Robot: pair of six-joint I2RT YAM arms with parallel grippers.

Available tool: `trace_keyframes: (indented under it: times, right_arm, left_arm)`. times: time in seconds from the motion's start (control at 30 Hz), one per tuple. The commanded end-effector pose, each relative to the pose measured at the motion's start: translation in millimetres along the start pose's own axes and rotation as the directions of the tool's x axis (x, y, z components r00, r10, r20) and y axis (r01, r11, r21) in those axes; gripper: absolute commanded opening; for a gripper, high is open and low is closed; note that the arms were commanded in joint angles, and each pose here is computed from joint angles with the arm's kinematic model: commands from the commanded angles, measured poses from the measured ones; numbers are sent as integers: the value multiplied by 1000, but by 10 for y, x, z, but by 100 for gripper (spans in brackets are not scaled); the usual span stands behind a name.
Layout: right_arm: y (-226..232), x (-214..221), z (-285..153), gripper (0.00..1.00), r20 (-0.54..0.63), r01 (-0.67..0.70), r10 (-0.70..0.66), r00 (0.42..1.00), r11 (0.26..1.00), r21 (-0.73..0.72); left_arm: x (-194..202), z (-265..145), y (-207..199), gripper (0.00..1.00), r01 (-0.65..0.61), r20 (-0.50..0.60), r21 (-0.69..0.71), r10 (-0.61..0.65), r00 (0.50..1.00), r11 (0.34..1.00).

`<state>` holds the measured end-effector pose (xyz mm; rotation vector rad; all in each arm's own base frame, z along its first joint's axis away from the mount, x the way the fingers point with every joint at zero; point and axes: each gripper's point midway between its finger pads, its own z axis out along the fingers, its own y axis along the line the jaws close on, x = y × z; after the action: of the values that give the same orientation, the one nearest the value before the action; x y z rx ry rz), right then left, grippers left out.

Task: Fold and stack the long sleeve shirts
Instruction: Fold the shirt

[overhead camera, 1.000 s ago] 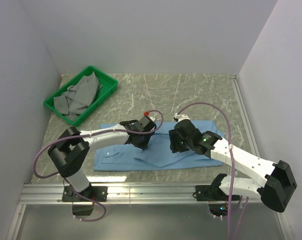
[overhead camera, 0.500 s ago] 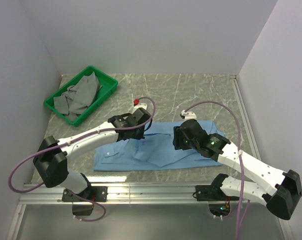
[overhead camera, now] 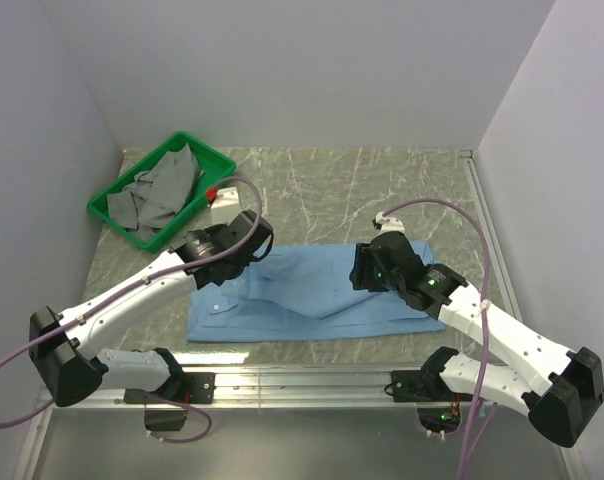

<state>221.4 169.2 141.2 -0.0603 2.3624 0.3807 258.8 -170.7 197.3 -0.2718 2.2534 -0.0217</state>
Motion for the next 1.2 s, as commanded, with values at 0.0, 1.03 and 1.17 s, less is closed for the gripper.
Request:
trace_keyframes:
  times: [0.0,1.03,1.17]
  right_arm:
    - [25,-100,29,58,32,-34,35,999,999,-19]
    - [-72,-38,201,58,4,-78,79,997,997,-27]
    - [-10,-71,210,58,-17,-116,115,993,989,-88]
  left_arm:
    - [-129,95,265,0,56,49,-89,-52,997,994]
    - [-9,737,831,68,6,46,-383,13,999,924]
    - [-241,593,774,78,65,93,-314,-37,995,947]
